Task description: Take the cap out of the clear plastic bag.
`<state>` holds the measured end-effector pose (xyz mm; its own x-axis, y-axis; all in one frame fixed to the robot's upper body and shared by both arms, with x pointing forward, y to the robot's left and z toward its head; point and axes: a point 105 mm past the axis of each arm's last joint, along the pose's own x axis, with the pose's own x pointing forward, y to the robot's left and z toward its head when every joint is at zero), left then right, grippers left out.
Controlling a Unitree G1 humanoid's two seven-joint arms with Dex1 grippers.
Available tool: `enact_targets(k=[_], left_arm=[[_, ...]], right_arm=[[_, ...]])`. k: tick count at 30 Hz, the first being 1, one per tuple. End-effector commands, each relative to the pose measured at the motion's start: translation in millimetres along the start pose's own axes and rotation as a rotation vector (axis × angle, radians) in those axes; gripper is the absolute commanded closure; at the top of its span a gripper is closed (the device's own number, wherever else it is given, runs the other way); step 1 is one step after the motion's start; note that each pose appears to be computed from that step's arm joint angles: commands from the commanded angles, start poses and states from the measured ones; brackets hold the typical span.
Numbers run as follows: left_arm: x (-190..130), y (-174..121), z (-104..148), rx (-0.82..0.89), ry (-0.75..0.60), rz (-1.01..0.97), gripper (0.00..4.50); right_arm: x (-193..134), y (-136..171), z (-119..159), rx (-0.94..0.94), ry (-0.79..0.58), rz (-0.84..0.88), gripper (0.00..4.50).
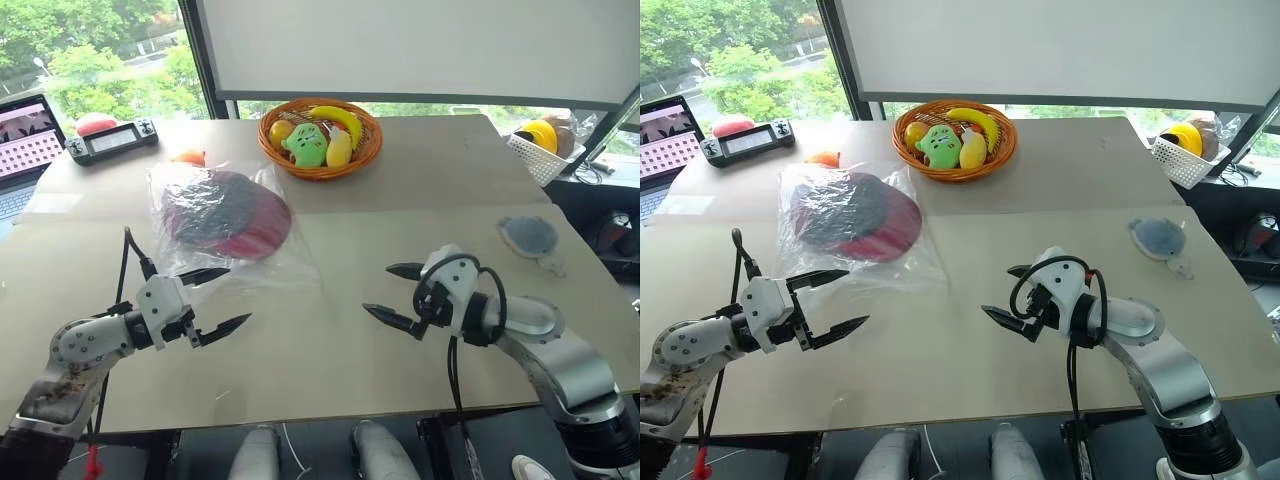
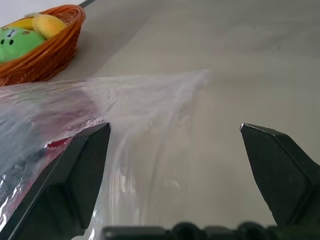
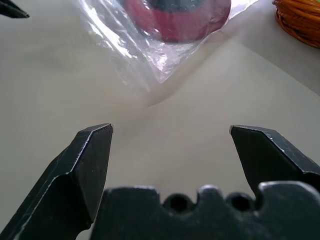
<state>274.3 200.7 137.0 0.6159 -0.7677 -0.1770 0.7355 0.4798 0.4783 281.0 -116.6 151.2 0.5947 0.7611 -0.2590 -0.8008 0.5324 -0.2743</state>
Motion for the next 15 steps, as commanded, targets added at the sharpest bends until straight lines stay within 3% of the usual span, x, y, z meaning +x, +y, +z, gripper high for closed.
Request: enact_targets(k=[1,9,10,11,15], left_arm=[[-1.5,12.9,6.1,0.085,-0.006,0.042,0.05],[-1.0,11.5,3.5,0.086,-0.011,0.038,0.05],[-1.1,11.2,2.8,0.085,-0.01,0.038,0.58],[-1.1,11.0,2.4,0.085,-0.01,0.037,0.75],[-1.0,10.1,1.1,0.087,-0.01,0.037,2.19]], right_arm=[[-4.7,-4.0,9.4,-0.035,-0.031,-0.03,0.0],[-5.0,-3.2,7.0,-0.035,-0.026,-0.042,0.0],[-5.2,-3.2,6.6,-0.035,-0.024,-0.043,0.0],[-5.3,-3.2,6.4,-0.035,-0.023,-0.043,0.0],[-5.2,-3.2,6.7,-0.035,-0.025,-0.046,0.0]])
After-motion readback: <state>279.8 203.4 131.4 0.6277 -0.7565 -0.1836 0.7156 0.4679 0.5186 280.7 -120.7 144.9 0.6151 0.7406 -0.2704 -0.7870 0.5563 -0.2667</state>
